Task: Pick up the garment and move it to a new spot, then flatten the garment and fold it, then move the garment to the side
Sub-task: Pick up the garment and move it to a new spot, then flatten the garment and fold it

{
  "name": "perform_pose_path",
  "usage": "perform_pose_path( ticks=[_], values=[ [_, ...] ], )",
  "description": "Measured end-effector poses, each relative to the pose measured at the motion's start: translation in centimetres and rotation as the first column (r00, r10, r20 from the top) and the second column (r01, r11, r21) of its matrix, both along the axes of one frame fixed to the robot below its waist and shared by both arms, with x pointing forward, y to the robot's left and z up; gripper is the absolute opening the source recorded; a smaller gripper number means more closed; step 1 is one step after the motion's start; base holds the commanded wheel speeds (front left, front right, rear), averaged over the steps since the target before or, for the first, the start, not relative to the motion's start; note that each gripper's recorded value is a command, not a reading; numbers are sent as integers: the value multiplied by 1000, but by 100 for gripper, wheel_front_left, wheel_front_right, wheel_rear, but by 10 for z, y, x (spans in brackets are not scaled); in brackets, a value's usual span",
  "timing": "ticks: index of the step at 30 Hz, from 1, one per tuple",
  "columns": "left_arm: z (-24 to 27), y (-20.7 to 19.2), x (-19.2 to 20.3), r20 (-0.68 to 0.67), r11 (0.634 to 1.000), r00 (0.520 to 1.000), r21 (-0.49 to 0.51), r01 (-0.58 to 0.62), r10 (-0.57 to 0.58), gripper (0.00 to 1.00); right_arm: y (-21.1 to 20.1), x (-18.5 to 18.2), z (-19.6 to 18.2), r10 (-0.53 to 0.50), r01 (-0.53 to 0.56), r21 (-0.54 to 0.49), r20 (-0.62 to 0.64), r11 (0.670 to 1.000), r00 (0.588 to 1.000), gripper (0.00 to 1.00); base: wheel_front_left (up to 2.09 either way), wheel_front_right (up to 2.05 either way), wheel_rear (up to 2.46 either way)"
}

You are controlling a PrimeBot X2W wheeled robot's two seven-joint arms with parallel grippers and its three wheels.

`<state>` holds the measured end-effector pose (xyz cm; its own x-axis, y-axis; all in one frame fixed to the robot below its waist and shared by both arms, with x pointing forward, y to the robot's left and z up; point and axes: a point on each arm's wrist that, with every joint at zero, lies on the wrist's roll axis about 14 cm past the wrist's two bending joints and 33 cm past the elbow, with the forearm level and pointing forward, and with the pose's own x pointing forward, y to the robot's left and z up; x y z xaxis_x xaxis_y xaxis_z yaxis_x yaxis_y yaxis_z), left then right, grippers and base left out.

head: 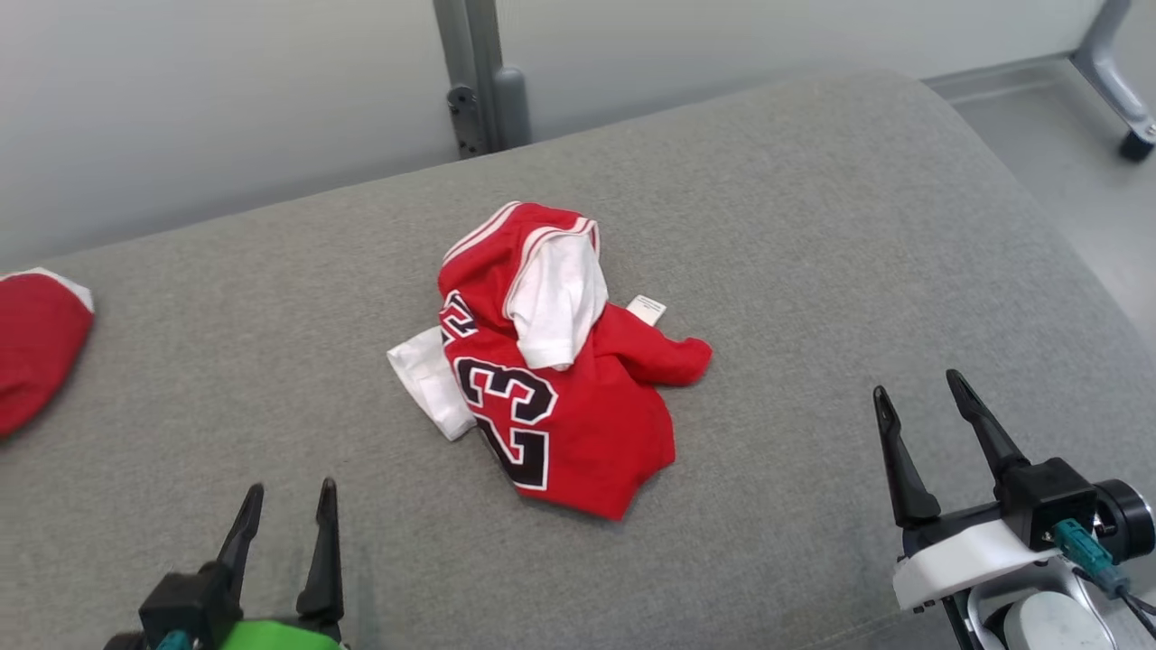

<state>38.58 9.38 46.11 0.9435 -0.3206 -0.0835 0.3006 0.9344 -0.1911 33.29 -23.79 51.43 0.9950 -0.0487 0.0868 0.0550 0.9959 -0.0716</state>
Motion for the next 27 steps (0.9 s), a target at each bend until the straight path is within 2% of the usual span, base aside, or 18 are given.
perform_pose_path(
  ticks=[4,12,19,27],
  values=[
    [-2,43,-31,-4,991,991,15,-133,133,100,21,3,-3,64,-64,4,-4,998,998,100,0,0,0],
    [5,90,-64,39,963,963,6,-268,268,100,54,9,-2,152,-152,28,9,988,988,100,0,0,0],
    [13,102,-73,72,952,950,-2,-305,304,100,69,13,0,192,-193,33,18,981,981,100,0,0,0],
    [13,98,-71,75,955,953,-2,-295,295,100,68,10,0,186,-186,36,19,982,982,100,0,0,0]
  ],
)
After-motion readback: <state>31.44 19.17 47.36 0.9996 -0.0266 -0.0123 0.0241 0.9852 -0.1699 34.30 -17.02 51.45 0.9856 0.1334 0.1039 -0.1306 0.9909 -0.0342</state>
